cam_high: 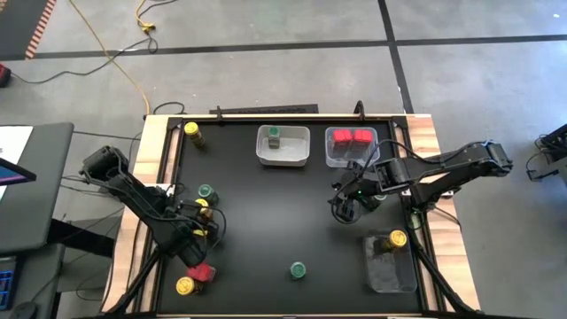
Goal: Sort spices by type
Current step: Put the middle yellow seasoning can into the black bin
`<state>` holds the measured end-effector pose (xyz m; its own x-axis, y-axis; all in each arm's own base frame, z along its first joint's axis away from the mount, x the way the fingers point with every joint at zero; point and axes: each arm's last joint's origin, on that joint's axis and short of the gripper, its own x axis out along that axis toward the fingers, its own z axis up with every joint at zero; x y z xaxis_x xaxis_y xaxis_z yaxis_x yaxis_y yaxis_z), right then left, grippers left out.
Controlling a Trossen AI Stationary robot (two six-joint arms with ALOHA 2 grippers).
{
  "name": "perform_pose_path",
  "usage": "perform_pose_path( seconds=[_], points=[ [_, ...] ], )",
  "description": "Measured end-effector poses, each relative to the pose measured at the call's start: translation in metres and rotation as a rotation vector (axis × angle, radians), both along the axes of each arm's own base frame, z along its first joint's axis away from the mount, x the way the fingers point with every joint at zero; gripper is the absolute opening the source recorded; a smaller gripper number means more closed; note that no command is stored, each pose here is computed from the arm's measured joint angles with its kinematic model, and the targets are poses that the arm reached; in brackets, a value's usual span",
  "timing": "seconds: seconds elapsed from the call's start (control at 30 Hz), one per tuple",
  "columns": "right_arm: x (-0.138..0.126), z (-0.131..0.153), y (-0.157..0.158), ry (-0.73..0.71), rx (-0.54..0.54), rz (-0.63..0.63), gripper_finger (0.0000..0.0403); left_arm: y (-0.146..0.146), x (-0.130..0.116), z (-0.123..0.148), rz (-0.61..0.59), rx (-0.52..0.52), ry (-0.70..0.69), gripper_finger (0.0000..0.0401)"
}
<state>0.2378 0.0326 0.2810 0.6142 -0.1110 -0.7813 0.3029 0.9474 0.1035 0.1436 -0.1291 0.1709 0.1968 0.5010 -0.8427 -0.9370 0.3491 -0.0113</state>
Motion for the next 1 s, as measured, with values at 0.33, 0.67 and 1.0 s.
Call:
perform_pose_path(
  seconds=[0.33,0.67,1.0],
  points=[
    [0.0,0.0,0.0,0.0,0.0,0.0,0.0282,0.0001,0.0,0.0,-0.001,0.002,-0.001,0.0247],
    [0.0,0.0,0.0,0.0,0.0,0.0,0.0282,-0.0009,0.0005,-0.0004,0.002,-0.014,-0.002,0.0187],
    [0.0,0.0,0.0,0.0,0.0,0.001,0.0282,-0.0033,0.0028,0.0021,-0.008,-0.027,-0.012,0.0142]
  ],
)
